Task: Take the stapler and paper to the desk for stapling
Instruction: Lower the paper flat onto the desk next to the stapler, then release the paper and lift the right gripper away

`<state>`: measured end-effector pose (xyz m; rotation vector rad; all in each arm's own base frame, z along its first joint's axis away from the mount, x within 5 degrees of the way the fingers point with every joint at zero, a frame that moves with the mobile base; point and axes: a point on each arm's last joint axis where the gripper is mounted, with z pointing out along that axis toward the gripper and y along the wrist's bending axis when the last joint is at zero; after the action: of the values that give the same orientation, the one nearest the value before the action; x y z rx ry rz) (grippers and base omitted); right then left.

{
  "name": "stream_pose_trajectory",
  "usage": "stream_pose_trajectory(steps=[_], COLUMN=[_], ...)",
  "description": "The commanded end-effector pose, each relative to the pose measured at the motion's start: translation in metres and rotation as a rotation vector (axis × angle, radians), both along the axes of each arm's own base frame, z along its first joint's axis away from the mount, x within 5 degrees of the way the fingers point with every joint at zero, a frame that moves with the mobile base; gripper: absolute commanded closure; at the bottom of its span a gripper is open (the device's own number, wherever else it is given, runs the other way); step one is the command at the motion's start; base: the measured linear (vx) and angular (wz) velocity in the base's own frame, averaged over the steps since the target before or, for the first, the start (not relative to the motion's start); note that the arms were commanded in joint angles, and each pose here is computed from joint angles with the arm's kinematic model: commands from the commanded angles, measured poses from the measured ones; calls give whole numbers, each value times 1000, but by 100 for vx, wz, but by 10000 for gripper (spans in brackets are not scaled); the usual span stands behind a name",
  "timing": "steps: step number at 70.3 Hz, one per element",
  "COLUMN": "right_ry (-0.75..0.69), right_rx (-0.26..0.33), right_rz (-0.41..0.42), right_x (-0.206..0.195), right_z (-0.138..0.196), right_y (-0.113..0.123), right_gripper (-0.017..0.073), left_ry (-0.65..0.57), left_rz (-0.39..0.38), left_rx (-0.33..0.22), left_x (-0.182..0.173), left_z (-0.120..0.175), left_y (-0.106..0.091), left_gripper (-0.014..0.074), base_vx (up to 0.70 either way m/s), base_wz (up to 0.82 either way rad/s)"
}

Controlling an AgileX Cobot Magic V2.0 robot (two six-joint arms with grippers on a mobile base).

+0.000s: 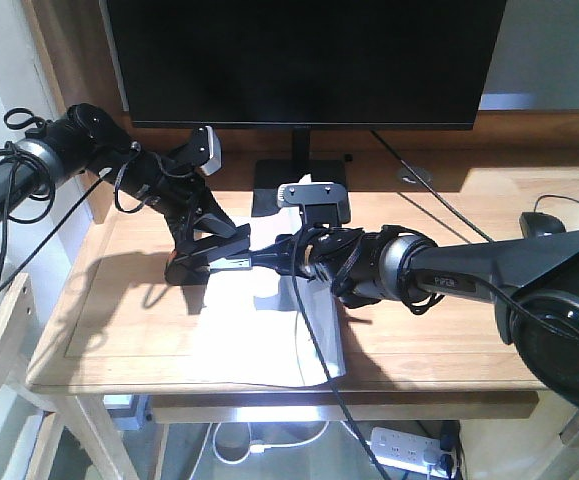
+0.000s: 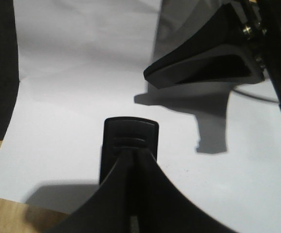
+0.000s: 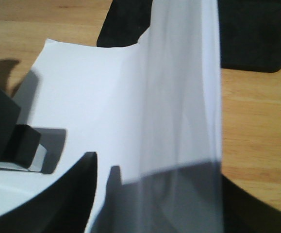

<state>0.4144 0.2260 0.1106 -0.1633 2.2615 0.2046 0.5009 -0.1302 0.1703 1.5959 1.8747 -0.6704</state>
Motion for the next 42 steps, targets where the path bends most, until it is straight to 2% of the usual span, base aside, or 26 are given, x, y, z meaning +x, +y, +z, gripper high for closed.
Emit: stream_pose_trajectory(steps=[1, 8, 16, 28, 42], right_ry=[-129, -132, -155, -199, -212], right_rx=[-24, -10, -22, -109, -212], right_rz=[8, -17, -21, -33, -171], right_x=[7, 7, 7, 7, 6], right_z=[41, 45, 54, 68, 82], right_y=[-1, -3, -5, -11, -30], right_gripper=[76, 38, 31, 31, 31], left_ry=[-61, -61, -61, -61, -61], left_rz=[-10, -10, -10, -10, -10], left_rx=[-76, -76, -76, -76, -76], left_x=[-6, -6, -6, -6, -6], left_z=[48, 48, 48, 48, 48], left_y=[-5, -5, -5, -5, -5], left_gripper=[600, 600, 600, 600, 600], base_vx=[0, 0, 0, 0, 0], base_wz=[0, 0, 0, 0, 0])
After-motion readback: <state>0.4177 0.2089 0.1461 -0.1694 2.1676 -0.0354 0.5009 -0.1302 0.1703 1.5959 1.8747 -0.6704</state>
